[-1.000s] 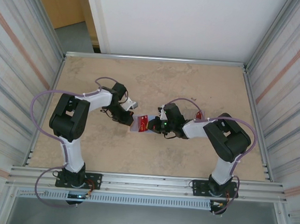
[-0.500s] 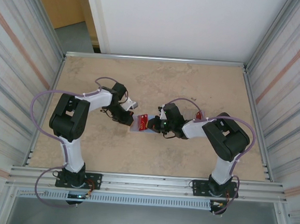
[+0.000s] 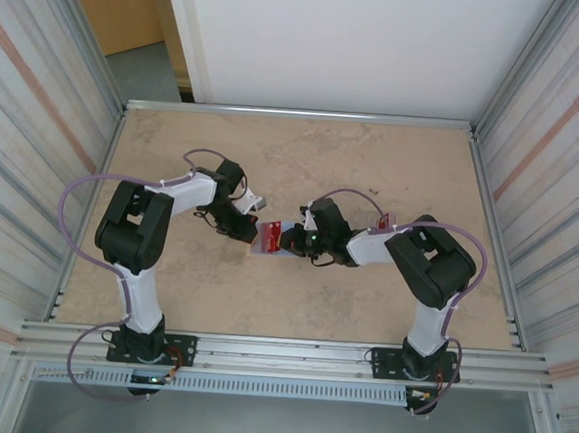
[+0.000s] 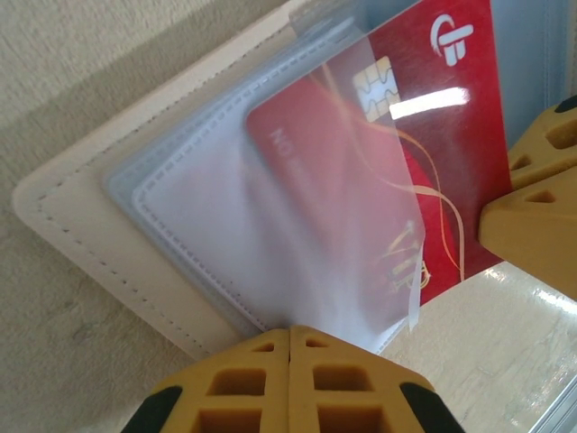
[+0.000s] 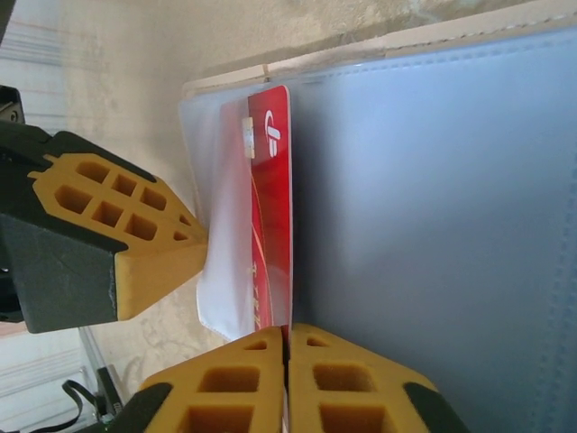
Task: Put the credit cards into the card holder
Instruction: Insert the credit card into the card slot.
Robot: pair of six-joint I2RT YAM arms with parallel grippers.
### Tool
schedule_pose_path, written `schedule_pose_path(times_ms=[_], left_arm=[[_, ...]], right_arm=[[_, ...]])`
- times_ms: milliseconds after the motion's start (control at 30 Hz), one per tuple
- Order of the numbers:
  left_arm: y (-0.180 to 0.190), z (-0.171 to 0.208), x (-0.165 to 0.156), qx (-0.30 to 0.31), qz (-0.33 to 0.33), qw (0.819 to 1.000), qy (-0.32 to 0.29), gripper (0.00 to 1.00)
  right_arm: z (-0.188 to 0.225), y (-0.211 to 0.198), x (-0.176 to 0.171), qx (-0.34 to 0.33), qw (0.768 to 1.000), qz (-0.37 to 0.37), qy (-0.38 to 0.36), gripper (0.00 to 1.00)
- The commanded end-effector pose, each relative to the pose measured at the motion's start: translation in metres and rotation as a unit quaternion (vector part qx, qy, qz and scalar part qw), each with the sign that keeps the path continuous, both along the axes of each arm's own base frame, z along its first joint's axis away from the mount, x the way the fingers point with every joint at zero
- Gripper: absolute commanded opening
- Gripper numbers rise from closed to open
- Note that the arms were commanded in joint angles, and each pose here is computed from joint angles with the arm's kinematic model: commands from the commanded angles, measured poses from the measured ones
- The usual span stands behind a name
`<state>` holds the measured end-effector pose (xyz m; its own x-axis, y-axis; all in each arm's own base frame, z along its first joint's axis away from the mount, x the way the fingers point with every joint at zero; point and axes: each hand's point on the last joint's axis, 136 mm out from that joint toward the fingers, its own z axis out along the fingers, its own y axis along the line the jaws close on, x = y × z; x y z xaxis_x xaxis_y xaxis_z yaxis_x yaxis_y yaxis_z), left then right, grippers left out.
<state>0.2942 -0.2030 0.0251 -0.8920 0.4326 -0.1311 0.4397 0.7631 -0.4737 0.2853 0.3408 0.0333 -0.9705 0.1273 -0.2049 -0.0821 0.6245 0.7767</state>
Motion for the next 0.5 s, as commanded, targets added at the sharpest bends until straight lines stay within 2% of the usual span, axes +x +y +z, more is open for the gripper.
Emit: schedule_pose_path(times_ms=[0,200,467], left_arm=[[0.008,0.001,0.004,0.022,-0.007,1.0,-0.012,0.0],[0.01,0.011,0.008,0.021,-0.007,0.999,-0.029,0.0],[0.017,0.011,0.012,0.025,0.001,0.999,-0.031,0.0]], right_arm=[[-0.018,-0.006,-0.012,-0.039,0.999,0.008,0.032,0.14],[-0.005,-0.009,-0.01,-0.075,0.997,0.014,0.009,0.26],[0.001,-0.004,-0.008,-0.1,0.995,0.023,0.0,0.27]])
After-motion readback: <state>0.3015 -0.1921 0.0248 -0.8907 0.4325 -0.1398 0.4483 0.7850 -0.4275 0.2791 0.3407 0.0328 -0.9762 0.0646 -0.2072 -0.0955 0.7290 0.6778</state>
